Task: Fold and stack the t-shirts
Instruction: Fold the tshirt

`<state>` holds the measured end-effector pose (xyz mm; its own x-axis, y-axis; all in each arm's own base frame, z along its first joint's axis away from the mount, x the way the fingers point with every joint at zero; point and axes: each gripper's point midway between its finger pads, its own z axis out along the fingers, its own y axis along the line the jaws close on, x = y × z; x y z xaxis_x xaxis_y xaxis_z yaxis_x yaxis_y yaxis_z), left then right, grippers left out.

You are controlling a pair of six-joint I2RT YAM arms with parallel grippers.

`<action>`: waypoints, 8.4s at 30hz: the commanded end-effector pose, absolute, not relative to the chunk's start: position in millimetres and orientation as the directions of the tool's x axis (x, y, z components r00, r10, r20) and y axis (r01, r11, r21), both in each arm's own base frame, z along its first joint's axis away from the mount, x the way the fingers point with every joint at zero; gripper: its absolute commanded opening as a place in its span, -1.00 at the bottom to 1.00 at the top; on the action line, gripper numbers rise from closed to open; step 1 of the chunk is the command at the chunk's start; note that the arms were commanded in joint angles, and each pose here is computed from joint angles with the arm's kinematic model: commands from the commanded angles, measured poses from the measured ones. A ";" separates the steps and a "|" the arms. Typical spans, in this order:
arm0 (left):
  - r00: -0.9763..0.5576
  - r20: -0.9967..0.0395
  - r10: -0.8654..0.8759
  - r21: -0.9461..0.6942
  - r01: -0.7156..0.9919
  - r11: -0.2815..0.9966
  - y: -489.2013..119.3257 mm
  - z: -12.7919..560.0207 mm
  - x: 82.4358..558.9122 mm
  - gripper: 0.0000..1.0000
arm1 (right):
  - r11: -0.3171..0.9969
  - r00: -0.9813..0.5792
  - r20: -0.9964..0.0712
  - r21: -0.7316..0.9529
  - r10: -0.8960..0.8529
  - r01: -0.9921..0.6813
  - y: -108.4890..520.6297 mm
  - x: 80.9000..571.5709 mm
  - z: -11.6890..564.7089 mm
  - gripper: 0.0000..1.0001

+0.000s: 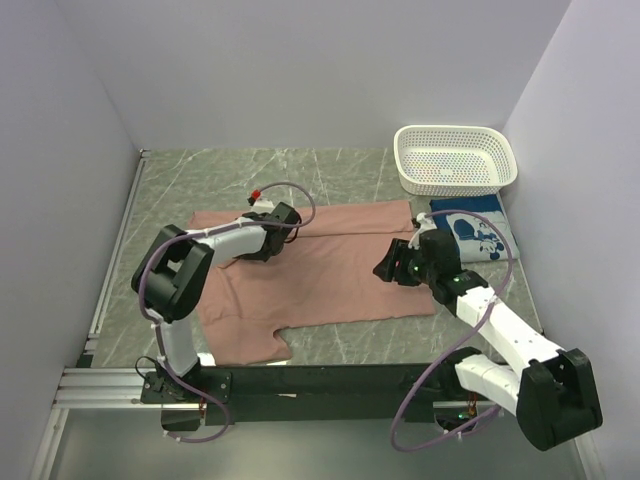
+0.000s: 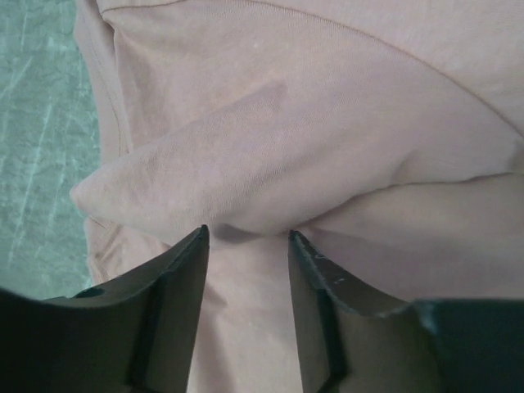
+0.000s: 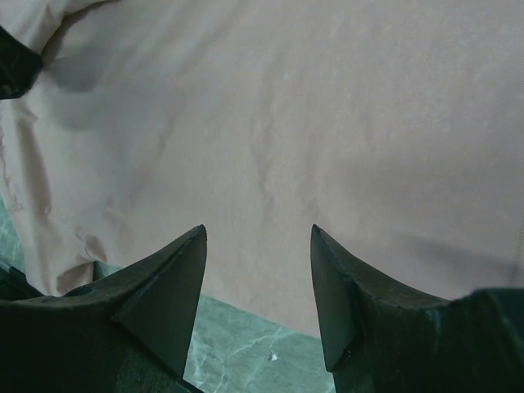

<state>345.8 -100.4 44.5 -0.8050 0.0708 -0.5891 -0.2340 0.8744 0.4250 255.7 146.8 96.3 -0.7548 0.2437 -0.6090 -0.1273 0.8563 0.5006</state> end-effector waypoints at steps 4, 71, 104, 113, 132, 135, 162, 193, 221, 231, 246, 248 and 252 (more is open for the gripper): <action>-0.782 -0.611 0.123 0.502 -0.263 0.824 -93.2 51.5 359.1 0.18 | 0.832 -0.752 -0.621 0.522 0.222 -0.186 157.7 258.1 94.9 0.19; -0.690 -0.586 -0.425 -0.147 -0.425 0.893 -71.6 72.7 440.3 -0.20 | 0.830 -0.780 -0.595 0.523 0.192 -0.194 156.8 243.3 84.3 0.14; -0.714 -0.550 -0.433 -0.146 -0.429 0.892 -74.8 47.2 450.1 -0.61 | 0.843 -0.797 -0.580 0.504 0.168 -0.189 154.4 240.9 76.4 0.14; -0.702 -0.555 -0.447 -0.167 -0.432 0.886 -76.1 61.5 443.0 -0.99 | 0.841 -0.796 -0.582 0.505 0.167 -0.193 155.1 241.0 77.5 0.14; -0.770 -0.469 -0.432 -0.112 -0.433 0.894 -154.8 102.1 317.3 -0.95 | 0.810 -0.789 -0.599 0.527 0.139 -0.258 162.7 236.0 91.3 0.14; -0.792 -0.447 -0.416 -0.115 -0.410 0.905 -167.8 98.0 296.0 -0.93 | 0.796 -0.795 -0.594 0.538 0.123 -0.279 167.1 234.0 91.3 0.14; -0.660 -0.493 -0.567 -0.374 -0.428 0.823 -81.2 106.9 319.6 0.53 | 0.552 -0.842 -0.515 0.755 0.163 -0.355 334.3 297.6 137.3 -0.15; -0.187 -0.361 -0.914 -0.214 -0.937 0.276 28.0 36.8 193.2 0.28 | 0.665 -0.919 -0.372 0.720 0.133 -0.195 347.3 300.1 28.3 -0.15; -0.604 -0.398 -0.690 -0.423 -0.547 0.722 -26.6 65.6 282.2 0.50 | 0.506 -0.949 -0.292 0.841 0.123 -0.194 429.3 299.8 53.9 -0.10; -0.644 -0.374 -0.667 -0.415 -0.527 0.741 -38.8 58.0 279.7 0.38 | 0.503 -0.966 -0.244 0.847 0.085 -0.170 447.6 288.9 36.9 -0.11; -0.660 -0.395 -0.639 -0.425 -0.485 0.764 -47.4 69.4 283.3 0.27 | 0.451 -0.966 -0.247 0.873 0.080 -0.186 452.8 283.2 61.5 -0.84; -0.660 -0.398 -0.636 -0.418 -0.487 0.767 -46.7 69.2 283.1 0.31 | 0.431 -0.961 -0.261 0.880 0.086 -0.200 455.9 285.9 75.1 -1.00; -0.657 -0.394 -0.642 -0.416 -0.496 0.763 -45.9 66.1 282.7 0.42 | 0.413 -0.957 -0.272 0.887 0.103 -0.207 459.7 293.4 89.8 -1.00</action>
